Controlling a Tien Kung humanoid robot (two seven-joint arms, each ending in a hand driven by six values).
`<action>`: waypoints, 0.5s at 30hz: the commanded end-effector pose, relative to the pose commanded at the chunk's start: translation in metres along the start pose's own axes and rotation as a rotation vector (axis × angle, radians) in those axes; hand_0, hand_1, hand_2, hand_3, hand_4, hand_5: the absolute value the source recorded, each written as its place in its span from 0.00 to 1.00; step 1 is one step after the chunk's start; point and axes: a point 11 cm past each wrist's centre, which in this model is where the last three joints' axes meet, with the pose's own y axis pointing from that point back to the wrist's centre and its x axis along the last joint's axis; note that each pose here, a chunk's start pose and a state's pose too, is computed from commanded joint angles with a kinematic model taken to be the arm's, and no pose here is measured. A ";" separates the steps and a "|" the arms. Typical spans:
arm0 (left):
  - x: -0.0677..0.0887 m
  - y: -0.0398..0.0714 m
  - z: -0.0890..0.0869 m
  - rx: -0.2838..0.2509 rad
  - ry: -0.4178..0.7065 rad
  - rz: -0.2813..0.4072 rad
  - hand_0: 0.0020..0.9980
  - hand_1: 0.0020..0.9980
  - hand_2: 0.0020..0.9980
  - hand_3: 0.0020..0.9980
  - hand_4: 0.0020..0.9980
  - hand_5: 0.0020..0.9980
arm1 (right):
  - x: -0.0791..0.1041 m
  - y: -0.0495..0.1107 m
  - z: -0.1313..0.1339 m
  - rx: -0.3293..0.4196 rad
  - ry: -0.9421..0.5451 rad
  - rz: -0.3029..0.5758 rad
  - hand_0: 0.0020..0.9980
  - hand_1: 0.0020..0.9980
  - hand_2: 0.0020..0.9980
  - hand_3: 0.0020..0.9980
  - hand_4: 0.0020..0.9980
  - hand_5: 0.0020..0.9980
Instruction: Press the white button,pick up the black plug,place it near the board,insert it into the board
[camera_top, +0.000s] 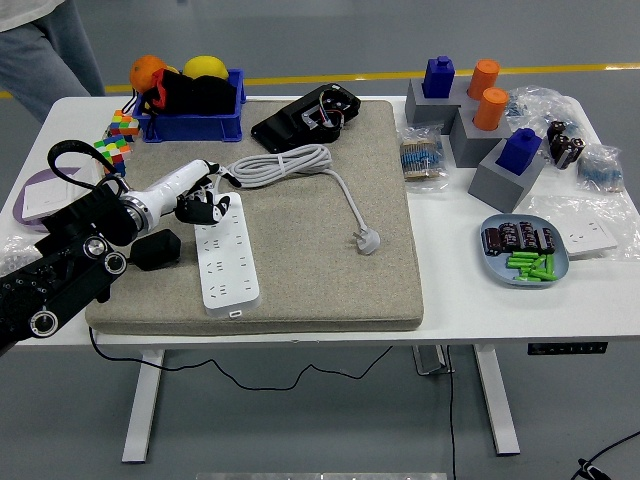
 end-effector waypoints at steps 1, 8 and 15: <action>-0.001 -0.001 -0.001 0.005 -0.002 -0.005 0.02 0.03 0.12 0.68 0.00 0.00 | 0.000 0.000 0.000 -0.001 -0.001 0.000 0.71 0.60 0.54 0.69 0.75 0.52; -0.003 -0.001 -0.007 0.017 0.023 -0.015 0.02 0.02 0.12 0.66 0.00 0.00 | 0.000 0.000 0.002 -0.003 0.005 -0.002 0.71 0.60 0.54 0.69 0.75 0.52; -0.004 0.001 -0.006 0.004 0.019 -0.014 0.01 0.02 0.11 0.63 0.00 0.00 | 0.000 0.000 0.003 -0.004 0.007 -0.003 0.71 0.60 0.54 0.69 0.75 0.52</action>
